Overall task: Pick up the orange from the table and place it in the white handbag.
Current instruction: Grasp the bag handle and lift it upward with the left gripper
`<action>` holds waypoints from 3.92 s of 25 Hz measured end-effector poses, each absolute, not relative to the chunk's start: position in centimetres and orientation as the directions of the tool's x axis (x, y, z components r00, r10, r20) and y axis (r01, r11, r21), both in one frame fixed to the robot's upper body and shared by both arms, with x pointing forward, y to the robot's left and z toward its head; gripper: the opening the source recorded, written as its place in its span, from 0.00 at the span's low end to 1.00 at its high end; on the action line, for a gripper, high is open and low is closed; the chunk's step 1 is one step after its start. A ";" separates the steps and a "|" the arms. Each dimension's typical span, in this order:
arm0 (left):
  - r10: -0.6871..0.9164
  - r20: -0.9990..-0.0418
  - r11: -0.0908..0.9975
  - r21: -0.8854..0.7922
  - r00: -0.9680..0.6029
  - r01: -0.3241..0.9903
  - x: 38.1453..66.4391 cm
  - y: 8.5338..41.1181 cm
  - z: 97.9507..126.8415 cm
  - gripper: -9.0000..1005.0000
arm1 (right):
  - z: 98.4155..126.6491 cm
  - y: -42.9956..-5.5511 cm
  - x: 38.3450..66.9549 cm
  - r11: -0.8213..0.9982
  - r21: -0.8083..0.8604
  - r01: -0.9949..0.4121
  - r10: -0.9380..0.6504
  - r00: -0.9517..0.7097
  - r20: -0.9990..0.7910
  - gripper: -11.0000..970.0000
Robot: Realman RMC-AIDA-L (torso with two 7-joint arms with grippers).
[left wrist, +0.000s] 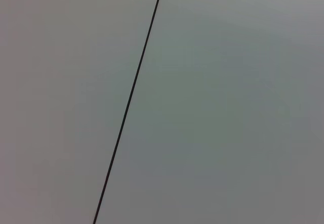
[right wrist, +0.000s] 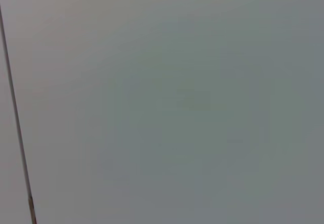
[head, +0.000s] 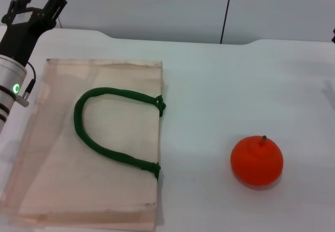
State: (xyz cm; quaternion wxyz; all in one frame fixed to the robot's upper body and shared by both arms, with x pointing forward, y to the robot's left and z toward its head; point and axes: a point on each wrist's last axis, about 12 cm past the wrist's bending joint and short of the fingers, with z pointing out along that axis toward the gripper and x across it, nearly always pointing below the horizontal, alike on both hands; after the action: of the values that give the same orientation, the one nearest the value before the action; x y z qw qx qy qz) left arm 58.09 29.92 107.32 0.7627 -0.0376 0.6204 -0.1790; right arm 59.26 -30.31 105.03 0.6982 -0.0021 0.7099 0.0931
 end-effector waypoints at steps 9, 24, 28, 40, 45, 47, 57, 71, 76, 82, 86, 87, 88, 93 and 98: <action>-0.320 -0.933 0.933 -0.279 0.166 0.226 58.1 29.9 107.3 0.89 | 105.1 -30.3 59.3 0.982 0.130 -0.134 0.128 -0.025 -0.991 0.92; -0.373 -0.922 0.792 -0.377 -0.107 0.481 61.6 33.1 112.9 0.89 | 104.8 -30.9 59.1 0.986 0.121 -0.117 0.117 -0.039 -0.992 0.92; -0.315 -0.923 0.777 -0.385 -0.221 0.499 62.2 35.3 116.5 0.89 | 104.9 -30.8 59.2 0.986 0.119 -0.121 0.115 -0.038 -0.993 0.92; 0.011 -0.692 0.790 -0.437 -0.722 0.431 61.3 36.1 122.1 0.89 | 104.8 -31.0 59.1 0.987 0.113 -0.118 0.109 -0.039 -0.993 0.92; 0.059 -0.609 0.826 -0.415 -0.791 0.382 61.3 35.6 120.5 0.89 | 105.1 -30.7 59.4 0.985 0.116 -0.125 0.113 -0.032 -0.993 0.92; 0.059 -0.599 0.834 -0.410 -0.799 0.369 61.5 35.6 119.8 0.89 | 105.1 -30.8 59.4 0.986 0.116 -0.124 0.113 -0.032 -0.993 0.92; 0.124 -0.537 0.844 -0.385 -0.835 0.373 62.8 33.8 117.0 0.89 | 105.2 -30.8 59.6 0.986 0.117 -0.121 0.115 -0.028 -0.993 0.92; 0.196 -0.499 0.849 -0.345 -0.844 0.401 64.2 31.2 114.6 0.89 | 105.3 -30.6 59.6 0.985 0.120 -0.123 0.118 -0.027 -0.993 0.92; 0.215 -0.496 0.849 -0.331 -0.841 0.412 64.5 30.5 114.2 0.89 | 105.3 -30.6 59.7 0.985 0.121 -0.124 0.118 -0.026 -0.993 0.92; 0.225 -0.499 0.845 -0.328 -0.837 0.422 64.7 29.9 113.9 0.89 | 105.3 -30.5 59.7 0.984 0.123 -0.126 0.121 -0.026 -0.992 0.92; 0.257 -0.487 0.832 -0.328 -0.835 0.447 64.8 28.8 113.0 0.89 | 105.3 -30.5 59.7 0.984 0.123 -0.125 0.121 -0.026 -0.992 0.92; 0.262 -0.483 0.832 -0.325 -0.835 0.449 64.8 28.7 112.9 0.87 | 105.3 -30.5 59.7 0.984 0.123 -0.125 0.121 -0.026 -0.992 0.92; 0.266 -0.480 0.836 -0.318 -0.836 0.448 64.8 28.7 112.8 0.85 | 105.3 -30.5 59.7 0.984 0.123 -0.125 0.121 -0.026 -0.992 0.92; 0.275 -0.453 0.848 -0.301 -0.848 0.436 64.8 28.9 112.8 0.73 | 105.3 -30.6 59.7 0.985 0.121 -0.124 0.118 -0.026 -0.993 0.92; 0.266 -0.454 0.856 -0.295 -0.851 0.424 65.0 29.2 113.2 0.56 | 105.3 -30.7 59.7 0.985 0.116 -0.124 0.114 -0.026 -0.993 0.92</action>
State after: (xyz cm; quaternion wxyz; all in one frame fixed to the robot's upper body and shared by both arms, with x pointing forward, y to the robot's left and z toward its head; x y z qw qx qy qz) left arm 65.03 29.23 113.20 0.2027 0.1832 0.9418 -0.1958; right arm 59.68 -30.68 105.30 0.6979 -0.0033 0.7111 0.0851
